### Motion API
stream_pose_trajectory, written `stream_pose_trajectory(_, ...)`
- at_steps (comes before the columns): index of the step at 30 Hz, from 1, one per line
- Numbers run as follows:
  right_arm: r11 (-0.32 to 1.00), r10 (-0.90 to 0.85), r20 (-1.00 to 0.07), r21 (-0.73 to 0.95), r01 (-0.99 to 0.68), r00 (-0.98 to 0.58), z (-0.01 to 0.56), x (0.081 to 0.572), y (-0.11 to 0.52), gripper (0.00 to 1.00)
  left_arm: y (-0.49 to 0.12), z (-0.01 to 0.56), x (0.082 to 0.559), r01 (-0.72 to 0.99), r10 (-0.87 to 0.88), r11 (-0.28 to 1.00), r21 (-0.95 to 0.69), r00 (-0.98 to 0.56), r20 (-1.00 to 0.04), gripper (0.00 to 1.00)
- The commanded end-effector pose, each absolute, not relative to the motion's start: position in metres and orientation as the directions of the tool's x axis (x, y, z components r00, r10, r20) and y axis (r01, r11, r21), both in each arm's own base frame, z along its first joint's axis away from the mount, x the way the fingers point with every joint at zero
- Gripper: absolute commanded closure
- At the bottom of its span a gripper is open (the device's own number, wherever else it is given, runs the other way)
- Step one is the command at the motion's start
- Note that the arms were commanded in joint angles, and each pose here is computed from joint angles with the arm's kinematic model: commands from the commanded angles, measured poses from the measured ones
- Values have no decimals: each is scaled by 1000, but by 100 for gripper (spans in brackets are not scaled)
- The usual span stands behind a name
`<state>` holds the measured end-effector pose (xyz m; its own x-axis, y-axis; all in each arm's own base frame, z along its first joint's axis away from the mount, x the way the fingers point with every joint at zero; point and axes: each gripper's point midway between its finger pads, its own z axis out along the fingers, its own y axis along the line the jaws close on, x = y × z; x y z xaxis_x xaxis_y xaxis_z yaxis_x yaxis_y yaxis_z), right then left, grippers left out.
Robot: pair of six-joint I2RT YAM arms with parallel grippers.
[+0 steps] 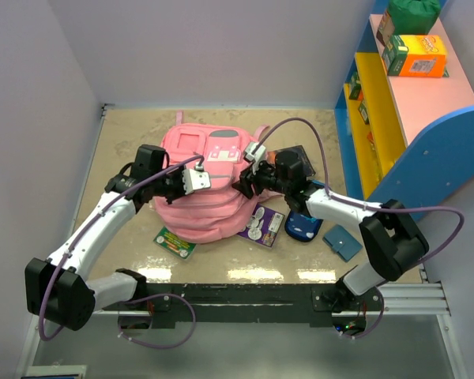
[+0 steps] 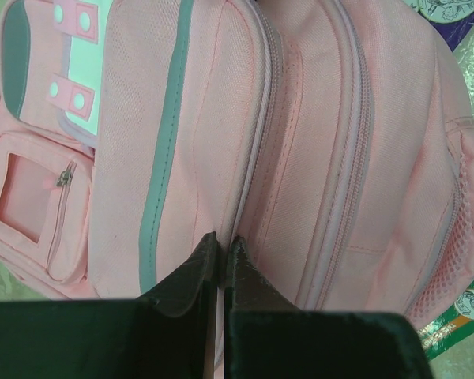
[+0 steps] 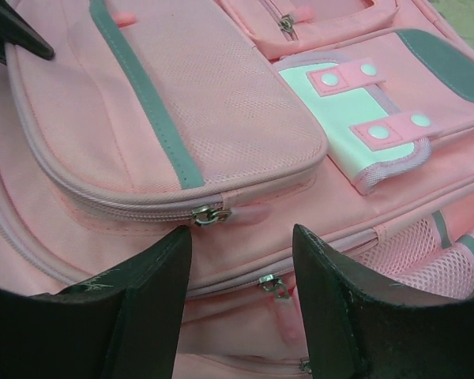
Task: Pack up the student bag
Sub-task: Unzip the student bag at the center of the board.
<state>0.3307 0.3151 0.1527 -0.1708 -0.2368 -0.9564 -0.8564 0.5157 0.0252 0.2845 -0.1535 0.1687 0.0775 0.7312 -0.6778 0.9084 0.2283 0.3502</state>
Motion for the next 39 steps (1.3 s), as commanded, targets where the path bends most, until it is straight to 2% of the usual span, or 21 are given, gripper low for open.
stream_pose_trajectory(1,492,-189,-980,-44,-869,-58,182,349,328,43,-169,205,287,888,662,196,415,193,-724,100)
stream_pose_trajectory(6,451,-177,-983,-48,-891,-37,185,349,336,45,-170,202,286,894,663,193,405,185,-725,100)
stream_pose_trajectory(9,415,-172,-985,-50,-908,-24,191,343,340,52,-170,200,286,895,665,192,402,183,-725,100)
stream_pose_trajectory(13,370,-181,-983,-54,-927,-14,197,331,339,73,-168,196,288,893,673,199,403,174,-719,100)
stream_pose_trajectory(15,347,-192,-981,-49,-937,-20,195,323,338,80,-168,195,290,891,677,205,405,169,-716,100)
stream_pose_trajectory(16,346,-195,-981,-52,-937,-17,197,321,336,88,-167,194,291,891,676,213,401,162,-719,100)
stream_pose_trajectory(25,335,-220,-973,-14,-942,-64,192,298,326,100,-165,197,305,876,674,295,382,92,-733,100)
stream_pose_trajectory(31,346,-221,-972,-4,-938,-78,194,292,325,100,-166,196,304,879,670,297,373,86,-737,100)
stream_pose_trajectory(33,422,-229,-970,-25,-906,-80,193,303,316,100,-166,195,303,881,674,289,374,90,-733,100)
stream_pose_trajectory(34,453,-230,-970,-33,-891,-81,192,308,313,83,-166,195,303,882,675,286,374,92,-732,100)
stream_pose_trajectory(36,531,-224,-972,-64,-845,-66,193,321,304,67,-166,195,300,888,675,277,368,93,-732,100)
stream_pose_trajectory(37,548,-226,-972,-80,-833,-56,192,325,301,55,-166,194,299,889,676,271,368,96,-731,100)
stream_pose_trajectory(39,576,-231,-972,-112,-809,-30,191,332,298,47,-167,193,296,894,675,261,363,100,-731,100)
